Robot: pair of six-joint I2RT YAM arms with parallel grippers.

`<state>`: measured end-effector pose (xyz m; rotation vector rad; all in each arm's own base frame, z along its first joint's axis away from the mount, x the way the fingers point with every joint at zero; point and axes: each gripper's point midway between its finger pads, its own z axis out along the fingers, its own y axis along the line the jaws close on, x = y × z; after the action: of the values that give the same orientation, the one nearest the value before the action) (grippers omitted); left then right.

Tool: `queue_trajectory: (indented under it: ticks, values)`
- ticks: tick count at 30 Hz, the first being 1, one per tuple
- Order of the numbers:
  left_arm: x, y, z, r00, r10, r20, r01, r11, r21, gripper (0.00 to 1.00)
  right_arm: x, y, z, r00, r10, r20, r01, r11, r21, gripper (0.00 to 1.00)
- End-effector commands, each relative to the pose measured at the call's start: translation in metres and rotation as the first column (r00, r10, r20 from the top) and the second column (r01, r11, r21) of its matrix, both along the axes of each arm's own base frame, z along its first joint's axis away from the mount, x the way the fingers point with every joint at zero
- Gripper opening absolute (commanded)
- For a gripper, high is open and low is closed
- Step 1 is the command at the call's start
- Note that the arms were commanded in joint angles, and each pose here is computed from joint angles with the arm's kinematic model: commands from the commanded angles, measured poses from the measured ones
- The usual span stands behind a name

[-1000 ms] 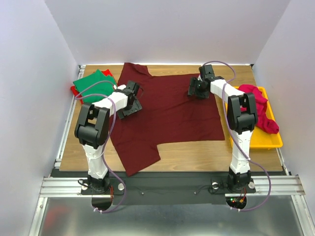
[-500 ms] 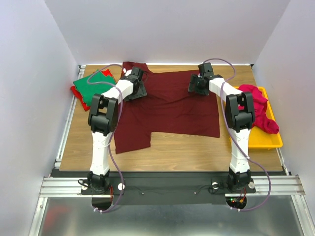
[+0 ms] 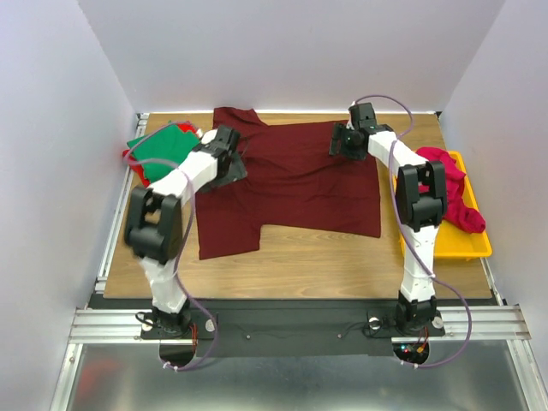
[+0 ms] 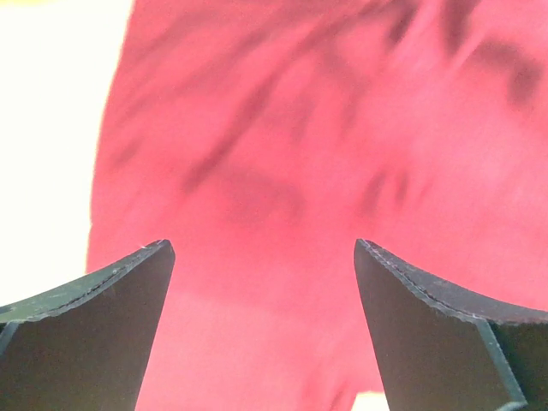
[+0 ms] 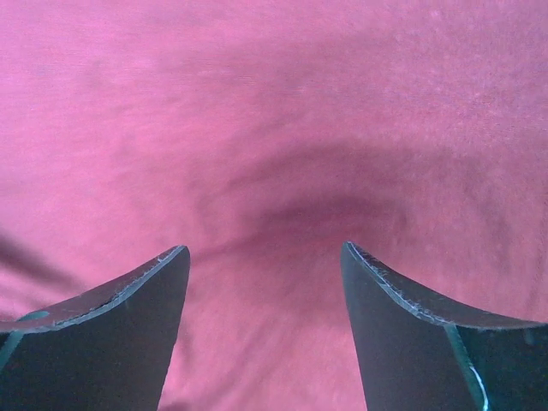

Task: Fold and stack the t-shirts
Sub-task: Flatten the tshirt out

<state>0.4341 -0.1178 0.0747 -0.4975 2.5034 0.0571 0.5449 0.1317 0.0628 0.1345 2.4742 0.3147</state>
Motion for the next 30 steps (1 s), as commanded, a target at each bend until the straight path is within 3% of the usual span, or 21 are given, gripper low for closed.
queue_trajectory:
  ticks: [1, 2, 5, 8, 14, 21, 30]
  values:
    - [-0.076, 0.021, 0.032, 0.975, 0.219, 0.025, -0.219, 0.976, 0.009, 0.98, -0.002, 0.008, 0.088, 0.987, 0.039, 0.158, -0.051, 0.996, 0.069, 0.77]
    - [-0.112, 0.021, 0.023, 0.974, 0.224, -0.029, -0.222, 0.974, 0.045, 0.98, -0.011, 0.008, 0.090, 0.988, 0.039, 0.151, -0.051, 0.996, 0.075, 0.77]
    - [-0.165, 0.018, 0.009, 0.951, 0.298, -0.079, -0.294, 0.954, 0.054, 0.98, -0.028, 0.009, 0.090, 0.990, 0.043, 0.133, -0.056, 0.994, 0.097, 0.77]
    - [-0.187, 0.017, -0.001, 0.929, 0.357, -0.096, -0.358, 0.934, 0.012, 0.97, -0.043, 0.011, 0.084, 0.992, 0.053, 0.110, -0.067, 0.990, 0.125, 0.77]
    - [-0.208, 0.017, -0.018, 0.848, 0.518, -0.109, -0.526, 0.848, -0.060, 0.92, -0.055, 0.022, 0.096, 0.989, 0.071, 0.131, -0.096, 0.976, 0.193, 0.77]
    - [-0.199, 0.015, -0.023, 0.732, 0.676, -0.082, -0.679, 0.715, -0.163, 0.86, -0.058, 0.023, 0.101, 0.987, 0.079, 0.142, -0.107, 0.973, 0.202, 0.77]
    - [-0.233, 0.039, -0.028, 0.565, 0.819, -0.103, -0.821, 0.546, -0.167, 0.80, -0.064, 0.016, 0.098, 0.988, 0.066, 0.139, -0.090, 0.980, 0.175, 0.77]
